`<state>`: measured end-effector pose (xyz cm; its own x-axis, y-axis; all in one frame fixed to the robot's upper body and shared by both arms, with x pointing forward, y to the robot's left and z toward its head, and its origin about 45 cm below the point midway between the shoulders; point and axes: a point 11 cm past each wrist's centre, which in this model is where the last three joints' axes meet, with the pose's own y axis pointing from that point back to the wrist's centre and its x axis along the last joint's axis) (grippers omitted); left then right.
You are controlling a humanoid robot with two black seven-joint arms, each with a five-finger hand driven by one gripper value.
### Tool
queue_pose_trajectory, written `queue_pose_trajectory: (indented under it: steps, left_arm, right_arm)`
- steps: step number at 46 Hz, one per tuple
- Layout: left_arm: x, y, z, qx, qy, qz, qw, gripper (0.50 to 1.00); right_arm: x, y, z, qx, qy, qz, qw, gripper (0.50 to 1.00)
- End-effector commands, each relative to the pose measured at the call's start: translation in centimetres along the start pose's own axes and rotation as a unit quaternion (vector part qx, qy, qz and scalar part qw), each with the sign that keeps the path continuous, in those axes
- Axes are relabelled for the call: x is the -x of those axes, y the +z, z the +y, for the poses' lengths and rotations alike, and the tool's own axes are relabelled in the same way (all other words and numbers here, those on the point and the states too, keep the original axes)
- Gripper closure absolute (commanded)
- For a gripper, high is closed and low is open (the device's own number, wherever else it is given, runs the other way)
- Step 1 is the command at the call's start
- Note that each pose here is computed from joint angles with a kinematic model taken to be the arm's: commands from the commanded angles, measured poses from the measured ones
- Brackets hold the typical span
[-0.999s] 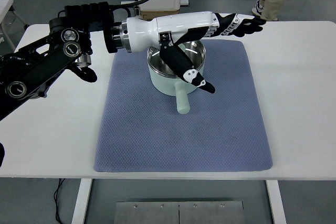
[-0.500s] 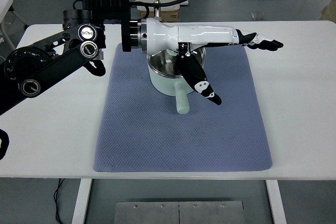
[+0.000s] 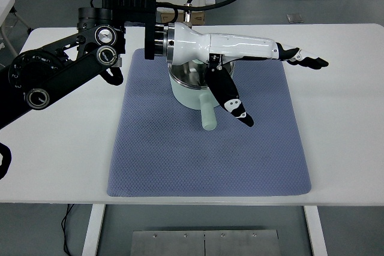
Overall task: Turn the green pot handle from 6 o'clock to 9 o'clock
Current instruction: 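Lower the left hand into the saucepan rim, fingers hooking the wall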
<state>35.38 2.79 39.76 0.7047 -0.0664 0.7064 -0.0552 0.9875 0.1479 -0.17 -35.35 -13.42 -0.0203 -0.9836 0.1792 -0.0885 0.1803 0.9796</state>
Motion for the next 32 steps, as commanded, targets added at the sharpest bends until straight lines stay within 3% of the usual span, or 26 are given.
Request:
queue_pose_trajectory:
  steps: [1,18,32]
  left_arm:
    - [0.3,-0.3,-0.1,-0.003,-0.005,0.002,1.000,0.500]
    - [1.9,-1.1,-0.8,-0.018,-0.030,0.004,0.999,0.500]
    - [2.9,-2.4,-1.3,-0.061,-0.059,-0.052,0.995,0.500]
  right_arm:
    - [0.0,-0.1,0.0,-0.001,0.000,0.000,1.000,0.500]
    - [0.0,0.0,0.0,0.000,0.000,0.000,1.000,0.500]
    - [0.0,-0.1,0.0,-0.001,0.000,0.000,1.000,0.500]
